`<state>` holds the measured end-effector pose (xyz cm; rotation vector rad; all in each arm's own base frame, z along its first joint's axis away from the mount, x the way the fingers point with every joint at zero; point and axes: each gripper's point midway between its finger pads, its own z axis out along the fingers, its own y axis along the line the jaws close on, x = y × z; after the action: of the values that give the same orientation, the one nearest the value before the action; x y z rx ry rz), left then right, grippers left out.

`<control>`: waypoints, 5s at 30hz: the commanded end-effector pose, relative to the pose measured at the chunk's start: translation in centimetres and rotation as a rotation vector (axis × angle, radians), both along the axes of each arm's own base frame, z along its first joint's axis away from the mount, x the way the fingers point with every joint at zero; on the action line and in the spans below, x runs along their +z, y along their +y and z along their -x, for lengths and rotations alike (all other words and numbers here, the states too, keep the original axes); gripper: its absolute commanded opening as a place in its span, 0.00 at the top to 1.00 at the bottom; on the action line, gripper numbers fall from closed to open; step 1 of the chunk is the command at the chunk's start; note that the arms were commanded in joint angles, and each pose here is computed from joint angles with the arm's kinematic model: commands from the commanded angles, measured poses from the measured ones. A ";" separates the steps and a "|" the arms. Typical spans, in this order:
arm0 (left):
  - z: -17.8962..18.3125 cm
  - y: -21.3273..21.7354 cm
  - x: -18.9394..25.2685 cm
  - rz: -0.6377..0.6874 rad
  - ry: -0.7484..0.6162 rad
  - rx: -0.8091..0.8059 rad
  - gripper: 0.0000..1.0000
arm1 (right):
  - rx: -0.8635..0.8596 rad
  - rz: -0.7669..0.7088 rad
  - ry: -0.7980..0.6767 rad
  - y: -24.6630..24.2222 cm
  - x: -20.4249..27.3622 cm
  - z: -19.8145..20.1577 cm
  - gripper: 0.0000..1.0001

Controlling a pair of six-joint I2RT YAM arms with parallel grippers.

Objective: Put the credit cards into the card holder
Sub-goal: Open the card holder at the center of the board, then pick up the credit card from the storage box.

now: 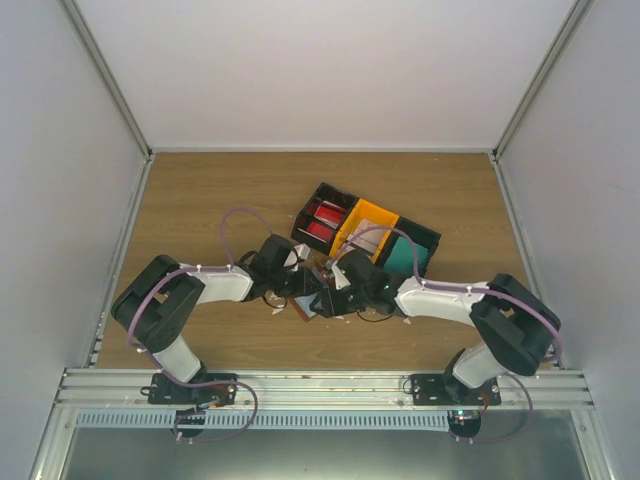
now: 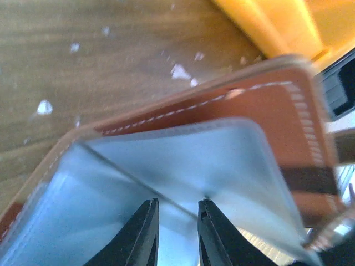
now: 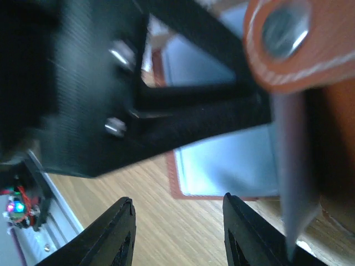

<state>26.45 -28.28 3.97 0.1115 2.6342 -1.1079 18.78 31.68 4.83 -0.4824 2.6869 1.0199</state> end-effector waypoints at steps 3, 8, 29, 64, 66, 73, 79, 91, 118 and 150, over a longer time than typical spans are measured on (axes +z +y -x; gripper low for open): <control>2.0 1.0 -2.1 -0.074 0.065 -0.076 0.77 | -0.038 -0.063 -0.135 0.1 5.0 -1.9 0.55; 2.8 1.8 -3.5 -0.121 0.088 -0.099 0.77 | -0.077 -0.029 -0.220 -1.4 6.2 -3.7 0.59; 2.8 1.7 -4.4 -0.145 0.118 -0.105 0.77 | 0.199 -0.178 -0.244 0.8 6.4 -2.4 0.84; 4.0 2.9 0.2 -0.073 0.061 -0.034 0.77 | -0.028 0.315 -0.173 -6.4 -5.2 -7.6 0.67; 4.4 3.2 0.5 -0.068 0.072 -0.017 0.77 | -0.028 0.333 -0.162 -6.7 -5.5 -6.8 0.67; 6.2 5.0 -0.1 -0.090 0.128 0.059 0.77 | -0.045 0.420 -0.102 -8.1 -6.8 -3.4 0.71; 7.4 6.4 -2.1 -0.144 0.191 0.119 0.77 | -0.030 0.433 -0.055 -8.2 -7.5 -0.4 0.74; 5.9 8.3 -3.3 -0.294 0.126 0.156 0.78 | 0.021 0.380 0.026 -6.8 -6.9 4.0 0.83; 2.6 0.7 2.0 -0.055 -0.039 -0.202 0.79 | -0.075 0.017 -0.083 -2.9 4.5 -3.4 0.71; 1.6 4.0 -2.9 -0.215 0.095 -0.066 0.80 | 0.281 0.325 -0.470 1.5 3.7 -22.3 0.49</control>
<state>25.08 -25.44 2.39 0.2614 2.8057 -0.9215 40.74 32.35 9.28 -0.9474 2.4213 0.4803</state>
